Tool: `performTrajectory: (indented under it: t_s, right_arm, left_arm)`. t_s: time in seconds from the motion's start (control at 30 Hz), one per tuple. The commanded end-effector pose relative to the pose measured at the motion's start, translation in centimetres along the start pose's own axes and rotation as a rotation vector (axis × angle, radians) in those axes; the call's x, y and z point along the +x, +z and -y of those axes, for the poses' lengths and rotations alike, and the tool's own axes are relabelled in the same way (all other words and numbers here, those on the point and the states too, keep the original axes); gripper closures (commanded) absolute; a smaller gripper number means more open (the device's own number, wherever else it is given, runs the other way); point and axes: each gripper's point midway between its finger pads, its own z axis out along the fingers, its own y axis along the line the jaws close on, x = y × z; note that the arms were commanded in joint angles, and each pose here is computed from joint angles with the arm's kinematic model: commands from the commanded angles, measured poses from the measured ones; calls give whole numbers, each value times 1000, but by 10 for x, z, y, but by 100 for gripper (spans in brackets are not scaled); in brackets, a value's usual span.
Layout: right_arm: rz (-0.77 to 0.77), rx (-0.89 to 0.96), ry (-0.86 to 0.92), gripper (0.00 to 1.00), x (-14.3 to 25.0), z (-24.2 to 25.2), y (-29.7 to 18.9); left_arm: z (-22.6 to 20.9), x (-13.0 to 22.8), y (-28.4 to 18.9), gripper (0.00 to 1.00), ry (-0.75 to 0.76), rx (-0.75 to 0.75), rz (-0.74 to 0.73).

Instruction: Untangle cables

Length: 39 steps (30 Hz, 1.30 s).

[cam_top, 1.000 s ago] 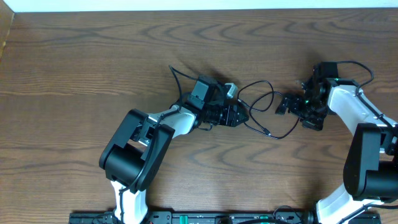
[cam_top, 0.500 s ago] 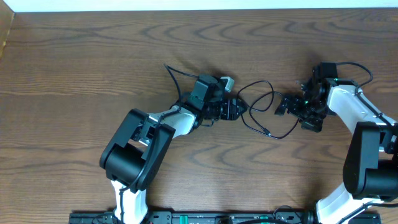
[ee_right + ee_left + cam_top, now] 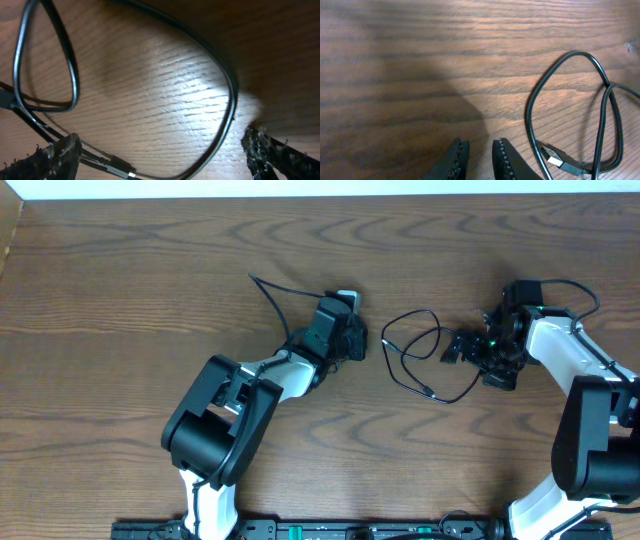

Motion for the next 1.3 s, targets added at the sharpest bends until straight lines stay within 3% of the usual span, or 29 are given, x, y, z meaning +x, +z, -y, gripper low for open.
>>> performTrajectory:
  t_s: [0.0, 0.17, 0.53, 0.7, 1.0, 1.27]
  right_arm:
    - [-20, -42, -7, 1, 2, -3, 4]
    - [-22, -67, -28, 1, 3, -8, 4]
    - [-15, 13, 52, 1, 2, 11, 3]
    - [-11, 19, 47, 1, 0, 14, 2]
    - [-2, 53, 41, 1, -1, 21, 3]
    - [20, 43, 33, 1, -6, 19, 3]
  left_arm:
    - [5, 14, 7, 81, 210, -23, -14]
    - [28, 28, 9, 82, 357, 15, -34]
    - [15, 63, 27, 81, 362, -2, -120]
    - [-1, 45, 27, 81, 370, -122, -63]
    - [-12, 32, 25, 81, 372, -204, -23]
    - [18, -1, 5, 86, 355, -125, 56]
